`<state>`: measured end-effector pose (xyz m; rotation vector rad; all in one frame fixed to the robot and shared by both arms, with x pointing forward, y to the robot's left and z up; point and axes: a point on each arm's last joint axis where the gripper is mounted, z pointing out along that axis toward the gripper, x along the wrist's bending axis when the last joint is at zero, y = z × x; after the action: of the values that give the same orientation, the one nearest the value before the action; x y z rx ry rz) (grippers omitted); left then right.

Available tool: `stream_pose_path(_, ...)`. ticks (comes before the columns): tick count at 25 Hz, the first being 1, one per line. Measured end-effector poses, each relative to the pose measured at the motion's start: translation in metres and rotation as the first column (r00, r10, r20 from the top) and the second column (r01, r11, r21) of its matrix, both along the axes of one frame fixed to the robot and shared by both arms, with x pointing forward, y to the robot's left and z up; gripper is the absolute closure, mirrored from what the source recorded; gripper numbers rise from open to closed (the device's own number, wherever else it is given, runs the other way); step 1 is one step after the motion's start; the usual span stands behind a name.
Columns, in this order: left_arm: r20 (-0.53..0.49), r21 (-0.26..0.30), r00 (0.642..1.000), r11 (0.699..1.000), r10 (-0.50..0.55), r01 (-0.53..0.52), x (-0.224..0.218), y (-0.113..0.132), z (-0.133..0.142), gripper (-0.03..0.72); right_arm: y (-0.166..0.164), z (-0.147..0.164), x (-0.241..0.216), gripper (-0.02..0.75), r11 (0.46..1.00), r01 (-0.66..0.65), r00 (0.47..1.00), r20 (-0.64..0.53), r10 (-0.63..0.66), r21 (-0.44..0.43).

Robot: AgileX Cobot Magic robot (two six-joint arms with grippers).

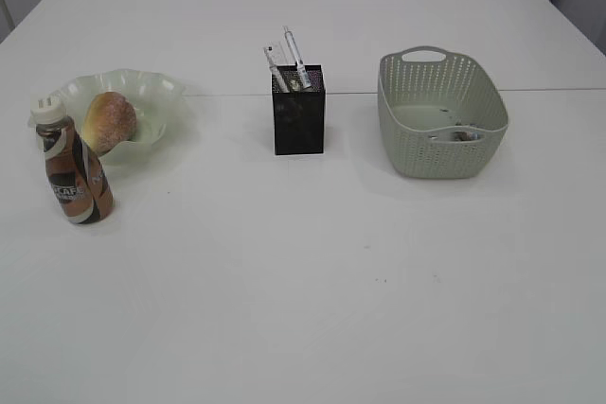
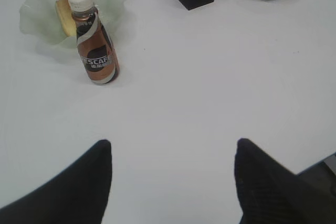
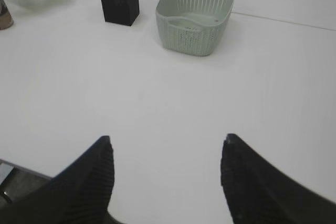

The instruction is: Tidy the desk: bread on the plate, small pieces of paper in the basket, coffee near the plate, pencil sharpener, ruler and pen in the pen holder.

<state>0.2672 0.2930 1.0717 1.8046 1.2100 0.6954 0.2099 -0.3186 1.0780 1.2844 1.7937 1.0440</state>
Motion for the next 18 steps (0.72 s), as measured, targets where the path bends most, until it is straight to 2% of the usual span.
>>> stream_pose_path(4, -0.067, -0.018, 0.998, 1.0, -0.021, 0.02, -0.004, -0.002, -0.004, 0.157, 0.002, -0.004, 0.002, 0.267, 1.0, -0.022, 1.0, -0.018, 0.022, -0.02)
stream_pose_path(7, -0.132, 0.019, 0.99, 0.999, -0.048, 0.051, -0.008, -0.002, -0.012, 0.158, 0.003, -0.006, 0.001, 0.267, 0.999, -0.028, 0.999, -0.034, 0.028, -0.019)
stream_pose_path(9, -0.133, 0.042, 0.99, 0.998, -0.048, 0.054, -0.008, -0.001, -0.015, 0.159, 0.004, -0.011, 0.003, 0.267, 0.999, -0.031, 0.998, -0.058, 0.029, -0.027)
stream_pose_path(13, -0.131, 0.045, 0.99, 0.997, -0.05, 0.057, -0.008, -0.001, -0.015, 0.159, 0.009, -0.03, 0.011, 0.267, 0.998, -0.05, 0.99, -0.132, 0.045, -0.033)
stream_pose_path(18, -0.129, 0.045, 0.99, 0.997, -0.051, 0.057, -0.008, -0.001, -0.015, 0.16, 0.012, -0.035, 0.018, 0.267, 0.998, -0.059, 0.992, -0.11, 0.056, -0.022)
